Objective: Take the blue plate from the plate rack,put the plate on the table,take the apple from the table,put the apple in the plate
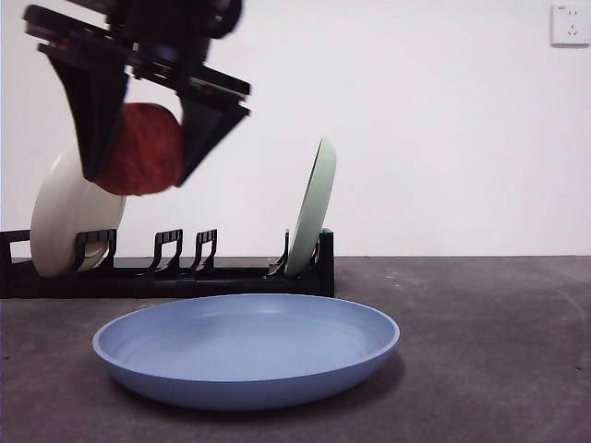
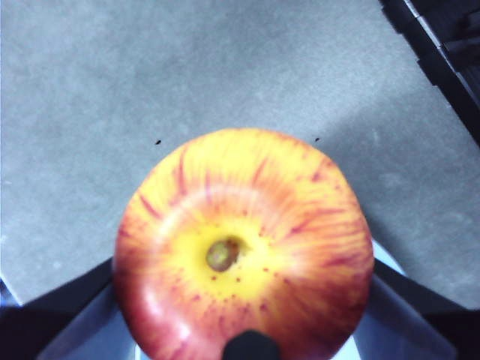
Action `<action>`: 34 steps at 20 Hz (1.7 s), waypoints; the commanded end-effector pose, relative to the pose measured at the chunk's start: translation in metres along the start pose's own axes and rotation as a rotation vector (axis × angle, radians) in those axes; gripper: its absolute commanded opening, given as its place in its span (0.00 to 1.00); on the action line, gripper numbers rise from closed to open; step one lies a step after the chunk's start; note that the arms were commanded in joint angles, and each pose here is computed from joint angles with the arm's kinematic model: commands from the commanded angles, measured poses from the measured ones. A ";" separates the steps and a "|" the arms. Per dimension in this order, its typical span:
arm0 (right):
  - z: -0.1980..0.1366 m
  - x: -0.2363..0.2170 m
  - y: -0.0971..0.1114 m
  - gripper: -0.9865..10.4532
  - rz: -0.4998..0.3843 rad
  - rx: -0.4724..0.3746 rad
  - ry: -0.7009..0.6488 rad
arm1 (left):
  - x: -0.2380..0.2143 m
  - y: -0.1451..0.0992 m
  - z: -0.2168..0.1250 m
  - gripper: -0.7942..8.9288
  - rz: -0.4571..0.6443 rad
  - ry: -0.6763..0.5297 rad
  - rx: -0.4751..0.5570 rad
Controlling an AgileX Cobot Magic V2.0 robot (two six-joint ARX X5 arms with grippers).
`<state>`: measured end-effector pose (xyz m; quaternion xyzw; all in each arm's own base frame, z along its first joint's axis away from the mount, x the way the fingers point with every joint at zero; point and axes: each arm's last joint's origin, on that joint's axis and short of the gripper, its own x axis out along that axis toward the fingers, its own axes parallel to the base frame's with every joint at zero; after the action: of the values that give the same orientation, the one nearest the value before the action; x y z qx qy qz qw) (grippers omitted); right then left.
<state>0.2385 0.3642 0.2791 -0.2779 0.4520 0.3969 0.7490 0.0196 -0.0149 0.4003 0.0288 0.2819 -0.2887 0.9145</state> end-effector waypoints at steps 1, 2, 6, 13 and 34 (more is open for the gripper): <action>-0.040 0.015 0.002 0.11 0.001 0.053 0.010 | 0.001 0.000 -0.001 0.07 0.007 -0.001 0.011; -0.054 0.016 0.003 0.11 -0.001 0.071 -0.002 | 0.002 0.000 -0.001 0.07 0.008 0.000 0.012; -0.102 0.028 0.004 0.11 -0.026 0.148 -0.044 | 0.006 -0.003 0.002 0.07 0.013 0.018 0.019; -0.133 0.053 0.004 0.12 -0.028 0.188 -0.049 | 0.020 -0.011 0.008 0.07 0.027 0.070 0.066; -0.105 0.007 -0.001 0.64 -0.037 0.190 -0.182 | 0.029 -0.017 0.012 0.07 0.040 0.104 0.079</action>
<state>0.1930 0.2839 0.2148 -0.1848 0.4296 0.3570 0.8086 0.0356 -0.0455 0.3981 0.0796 0.3178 -0.2800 0.9024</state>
